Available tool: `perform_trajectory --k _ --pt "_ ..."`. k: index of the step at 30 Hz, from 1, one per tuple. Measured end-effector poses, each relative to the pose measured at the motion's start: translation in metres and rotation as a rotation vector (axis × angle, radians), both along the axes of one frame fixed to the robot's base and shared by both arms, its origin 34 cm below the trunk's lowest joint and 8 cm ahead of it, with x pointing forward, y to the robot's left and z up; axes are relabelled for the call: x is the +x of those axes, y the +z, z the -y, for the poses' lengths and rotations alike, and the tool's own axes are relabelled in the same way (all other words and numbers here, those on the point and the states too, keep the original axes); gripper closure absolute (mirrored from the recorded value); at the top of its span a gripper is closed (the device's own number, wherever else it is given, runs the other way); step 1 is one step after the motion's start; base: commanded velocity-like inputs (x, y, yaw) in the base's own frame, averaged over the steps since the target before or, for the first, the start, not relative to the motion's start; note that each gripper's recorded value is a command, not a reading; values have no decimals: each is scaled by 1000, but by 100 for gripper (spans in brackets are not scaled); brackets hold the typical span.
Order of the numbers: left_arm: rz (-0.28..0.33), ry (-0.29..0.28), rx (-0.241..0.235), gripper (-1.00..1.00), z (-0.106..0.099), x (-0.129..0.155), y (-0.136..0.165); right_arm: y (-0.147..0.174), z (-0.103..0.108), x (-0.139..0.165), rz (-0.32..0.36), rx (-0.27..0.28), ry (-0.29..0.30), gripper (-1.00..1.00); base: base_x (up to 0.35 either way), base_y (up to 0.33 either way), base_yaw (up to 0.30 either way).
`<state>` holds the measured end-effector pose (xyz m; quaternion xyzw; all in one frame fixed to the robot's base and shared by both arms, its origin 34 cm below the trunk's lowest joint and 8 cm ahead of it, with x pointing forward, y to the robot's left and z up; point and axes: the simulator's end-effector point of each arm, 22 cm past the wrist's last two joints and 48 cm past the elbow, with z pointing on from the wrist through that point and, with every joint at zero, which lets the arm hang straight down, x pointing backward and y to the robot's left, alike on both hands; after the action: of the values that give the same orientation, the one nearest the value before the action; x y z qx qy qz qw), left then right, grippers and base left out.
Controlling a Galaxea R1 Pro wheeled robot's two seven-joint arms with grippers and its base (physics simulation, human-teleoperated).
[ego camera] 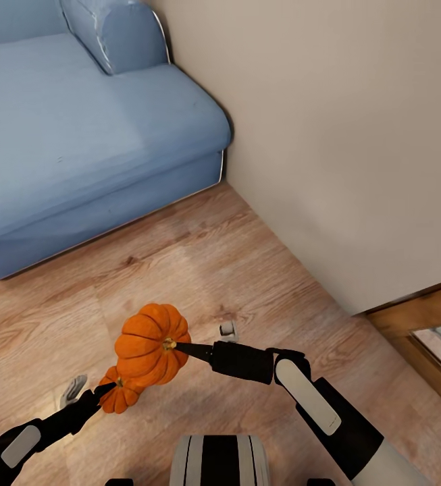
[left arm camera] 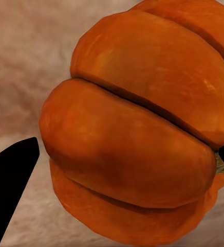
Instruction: Place each of the two pumpkins and all three candles from the living room inside a cabinet in the living room (use any cabinet), then make sure every cabinet is closed, and position the cauldron so it is next to a table in the living room.
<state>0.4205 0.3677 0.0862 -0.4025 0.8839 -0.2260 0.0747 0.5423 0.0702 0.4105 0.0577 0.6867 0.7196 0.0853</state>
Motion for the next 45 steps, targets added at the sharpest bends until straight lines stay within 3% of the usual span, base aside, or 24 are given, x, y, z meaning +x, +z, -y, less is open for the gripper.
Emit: perform_trajectory --k 8,11,19,23,28,45 --pt "34 1 1 100 -3 13 13 18 0 4 37 3 -2 100 0 0 0" --pt "84 5 -21 100 -5 26 25 20 3 5 45 -3 -6 100 0 0 0" --pt "162 18 9 100 -50 46 55 32 10 7 67 -3 -12 100 0 0 0" --pt "202 17 5 100 -60 56 70 29 28 12 97 -38 -32 100 0 0 0" --pt "268 11 1 100 -78 69 93 35 43 19 100 -36 -61 100 0 0 0" --pt "369 10 -34 100 -70 97 132 28 54 22 89 -102 -88 100 0 0 0"
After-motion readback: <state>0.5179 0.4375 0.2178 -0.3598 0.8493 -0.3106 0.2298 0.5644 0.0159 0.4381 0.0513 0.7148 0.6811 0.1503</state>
